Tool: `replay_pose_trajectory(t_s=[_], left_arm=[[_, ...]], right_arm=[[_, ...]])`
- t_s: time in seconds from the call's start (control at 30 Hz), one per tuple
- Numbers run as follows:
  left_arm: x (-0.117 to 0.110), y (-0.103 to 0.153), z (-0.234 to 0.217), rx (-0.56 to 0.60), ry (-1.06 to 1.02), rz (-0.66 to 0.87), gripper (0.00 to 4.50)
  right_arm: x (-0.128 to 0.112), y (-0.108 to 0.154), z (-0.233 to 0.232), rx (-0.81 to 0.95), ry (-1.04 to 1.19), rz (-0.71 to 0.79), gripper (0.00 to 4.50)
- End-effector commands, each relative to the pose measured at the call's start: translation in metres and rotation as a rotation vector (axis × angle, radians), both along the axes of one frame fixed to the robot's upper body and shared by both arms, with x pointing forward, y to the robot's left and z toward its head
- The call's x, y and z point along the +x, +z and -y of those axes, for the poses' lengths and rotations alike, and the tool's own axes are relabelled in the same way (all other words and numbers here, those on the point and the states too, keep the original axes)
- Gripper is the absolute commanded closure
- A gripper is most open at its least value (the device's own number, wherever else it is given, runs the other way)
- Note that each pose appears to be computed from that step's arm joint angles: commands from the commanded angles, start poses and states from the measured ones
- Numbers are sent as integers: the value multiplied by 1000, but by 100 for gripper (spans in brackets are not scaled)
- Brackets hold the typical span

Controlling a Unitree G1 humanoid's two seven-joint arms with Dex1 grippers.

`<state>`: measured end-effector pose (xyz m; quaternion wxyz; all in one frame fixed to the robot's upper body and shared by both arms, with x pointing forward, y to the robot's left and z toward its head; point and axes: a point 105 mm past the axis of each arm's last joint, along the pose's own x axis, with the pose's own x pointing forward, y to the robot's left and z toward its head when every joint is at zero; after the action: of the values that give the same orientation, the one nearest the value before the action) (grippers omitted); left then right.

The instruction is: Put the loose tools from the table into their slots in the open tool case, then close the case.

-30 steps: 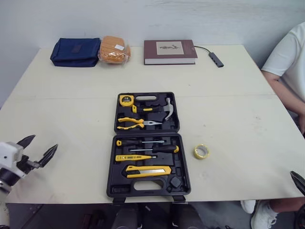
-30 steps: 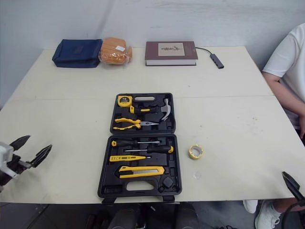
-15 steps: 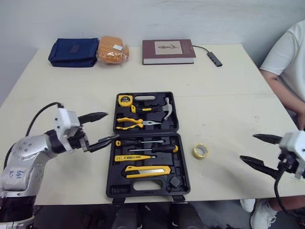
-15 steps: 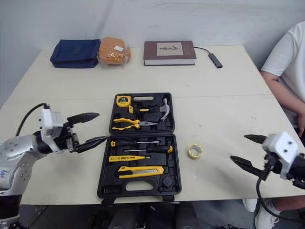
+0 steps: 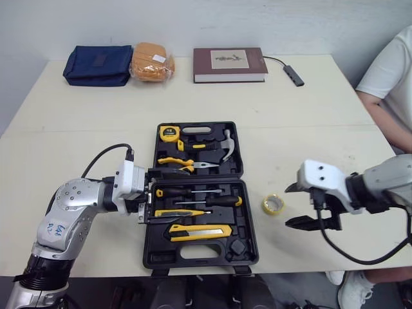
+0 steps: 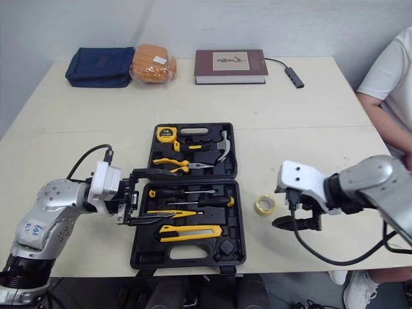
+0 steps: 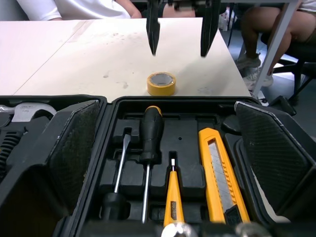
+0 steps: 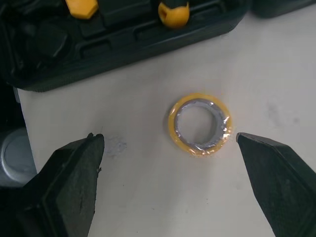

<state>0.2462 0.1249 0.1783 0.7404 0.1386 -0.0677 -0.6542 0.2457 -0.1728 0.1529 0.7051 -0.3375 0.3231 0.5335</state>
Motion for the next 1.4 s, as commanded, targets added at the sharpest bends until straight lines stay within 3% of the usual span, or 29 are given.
replay_pose_trajectory(t_s=[0.03,1.1,1.2,1.37,1.4], left_arm=[[-3,4,0,0,-21,9,6],[-11,-2,2,15,-30,-23,6],[-14,-1,2,8,-26,-25,0],[-16,-2,2,4,-18,-31,0],[-16,-2,3,2,-18,-30,0]], right_arm=[[1,-3,-3,-60,27,9,0],[17,-23,-16,-138,70,10,0],[22,-24,-12,-188,87,37,89],[27,-24,-8,-233,105,66,324],[27,-25,-7,-239,109,66,388]])
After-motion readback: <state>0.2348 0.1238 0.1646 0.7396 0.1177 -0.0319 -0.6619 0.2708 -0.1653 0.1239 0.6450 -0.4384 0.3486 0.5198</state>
